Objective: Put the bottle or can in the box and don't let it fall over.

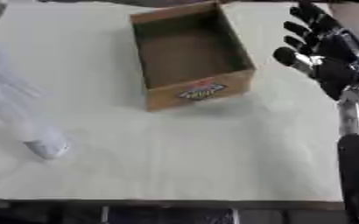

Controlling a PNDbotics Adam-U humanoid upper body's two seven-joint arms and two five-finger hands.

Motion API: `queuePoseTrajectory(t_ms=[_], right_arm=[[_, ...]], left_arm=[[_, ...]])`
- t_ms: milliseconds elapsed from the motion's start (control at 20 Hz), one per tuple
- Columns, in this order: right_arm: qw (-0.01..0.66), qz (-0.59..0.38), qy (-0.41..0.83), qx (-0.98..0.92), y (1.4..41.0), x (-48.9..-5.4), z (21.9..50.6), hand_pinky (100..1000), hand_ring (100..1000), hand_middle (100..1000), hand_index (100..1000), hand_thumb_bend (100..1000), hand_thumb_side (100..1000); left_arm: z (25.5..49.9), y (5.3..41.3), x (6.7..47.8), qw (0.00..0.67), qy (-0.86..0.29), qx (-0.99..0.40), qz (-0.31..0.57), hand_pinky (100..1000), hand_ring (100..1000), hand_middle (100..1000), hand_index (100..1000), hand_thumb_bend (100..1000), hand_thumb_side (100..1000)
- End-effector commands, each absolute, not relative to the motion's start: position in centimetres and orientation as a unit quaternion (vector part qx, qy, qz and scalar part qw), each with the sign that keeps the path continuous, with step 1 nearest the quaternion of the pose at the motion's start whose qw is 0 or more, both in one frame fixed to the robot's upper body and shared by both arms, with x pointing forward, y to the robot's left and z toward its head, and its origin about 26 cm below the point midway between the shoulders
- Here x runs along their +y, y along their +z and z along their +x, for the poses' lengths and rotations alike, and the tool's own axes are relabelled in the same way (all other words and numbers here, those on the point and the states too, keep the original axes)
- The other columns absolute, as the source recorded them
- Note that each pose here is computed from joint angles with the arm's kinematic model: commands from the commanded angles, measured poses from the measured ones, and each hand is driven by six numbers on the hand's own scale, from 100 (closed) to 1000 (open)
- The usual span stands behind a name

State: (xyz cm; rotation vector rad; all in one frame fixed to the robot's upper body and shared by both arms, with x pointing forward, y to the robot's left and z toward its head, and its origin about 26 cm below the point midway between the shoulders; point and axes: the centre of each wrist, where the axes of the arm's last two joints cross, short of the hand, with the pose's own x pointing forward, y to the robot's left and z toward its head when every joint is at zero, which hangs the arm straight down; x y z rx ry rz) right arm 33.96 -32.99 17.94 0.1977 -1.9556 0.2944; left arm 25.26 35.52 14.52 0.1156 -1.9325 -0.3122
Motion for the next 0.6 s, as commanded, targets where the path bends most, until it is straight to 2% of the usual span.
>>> queuePoseTrajectory(t_ms=[50, 600], right_arm=[[0.532, 0.071, 0.130, -0.834, 19.24, -33.46, 33.64, 1000, 1000, 1000, 998, 713, 165], [0.535, 0.071, 0.127, -0.833, 19.18, -33.41, 33.69, 1000, 1000, 1000, 993, 702, 169]], left_arm=[[25.08, 15.51, 35.71, 0.548, -0.155, -0.820, 0.058, 1000, 1000, 1000, 985, 781, 271], [25.30, 15.20, 34.87, 0.569, -0.188, -0.799, 0.045, 1000, 1000, 1000, 969, 782, 270]])
